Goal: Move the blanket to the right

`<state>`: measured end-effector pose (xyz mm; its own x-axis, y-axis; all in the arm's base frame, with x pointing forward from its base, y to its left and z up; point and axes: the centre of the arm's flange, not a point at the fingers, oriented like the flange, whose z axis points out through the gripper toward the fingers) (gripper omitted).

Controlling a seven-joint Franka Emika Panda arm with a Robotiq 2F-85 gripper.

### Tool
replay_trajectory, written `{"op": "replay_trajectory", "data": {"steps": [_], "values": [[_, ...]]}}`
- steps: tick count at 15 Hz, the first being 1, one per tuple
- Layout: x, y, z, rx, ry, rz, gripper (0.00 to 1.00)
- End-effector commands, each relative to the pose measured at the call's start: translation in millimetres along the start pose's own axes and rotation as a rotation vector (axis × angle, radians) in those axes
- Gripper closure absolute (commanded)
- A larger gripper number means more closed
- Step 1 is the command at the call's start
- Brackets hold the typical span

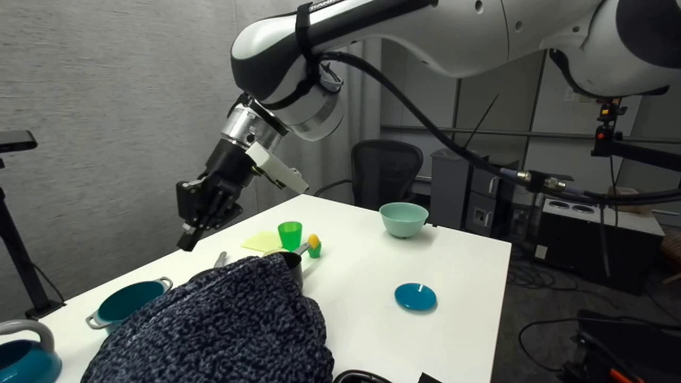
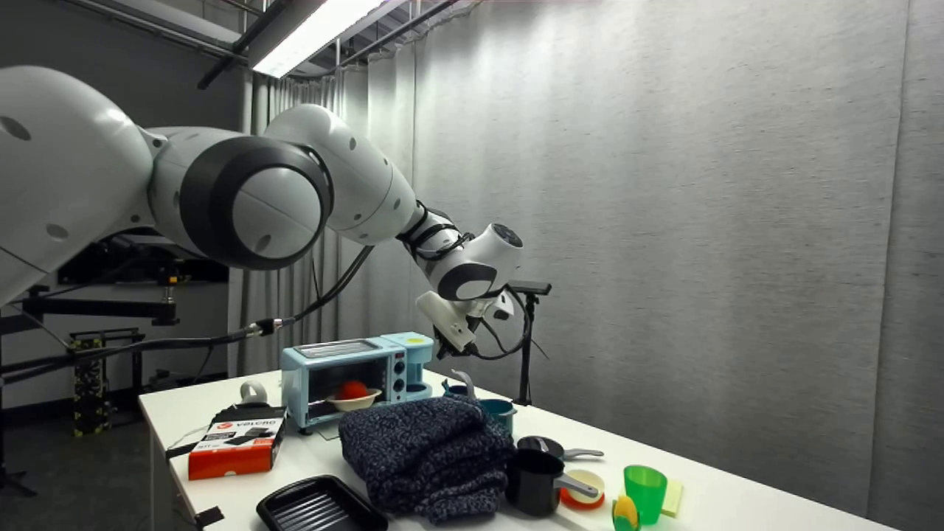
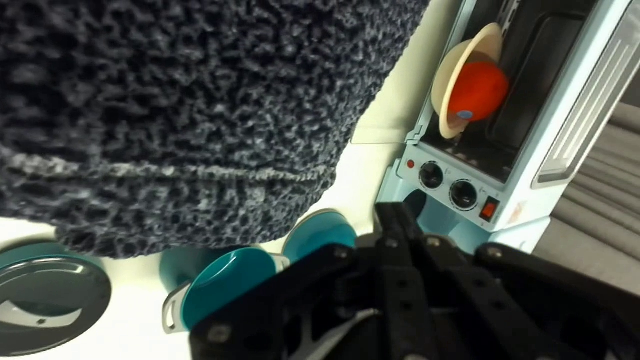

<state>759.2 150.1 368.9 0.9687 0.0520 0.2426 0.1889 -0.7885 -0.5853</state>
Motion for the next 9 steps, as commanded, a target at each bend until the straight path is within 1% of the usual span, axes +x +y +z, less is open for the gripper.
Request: {"op": "replay_trajectory", "data": {"steps": [1, 2, 3, 5, 7, 8, 9], "values": [[18.8, -8.3, 28.5, 0.042, -0.027, -0.020, 1.00], [18.6, -8.8, 39.8, 0.038, -0.032, -0.035, 1.00], [17.3, -8.7, 52.4, 0.008, -0.050, -0.063, 1.00], [13.5, -5.0, 73.1, -0.104, -0.101, -0.126, 1.00], [8.2, 1.2, 90.0, -0.197, -0.133, -0.176, 1.00], [5.4, 4.9, 97.5, -0.229, -0.143, -0.194, 1.00], [2.4, 8.5, 103.1, -0.236, -0.144, -0.211, 1.00]]}}
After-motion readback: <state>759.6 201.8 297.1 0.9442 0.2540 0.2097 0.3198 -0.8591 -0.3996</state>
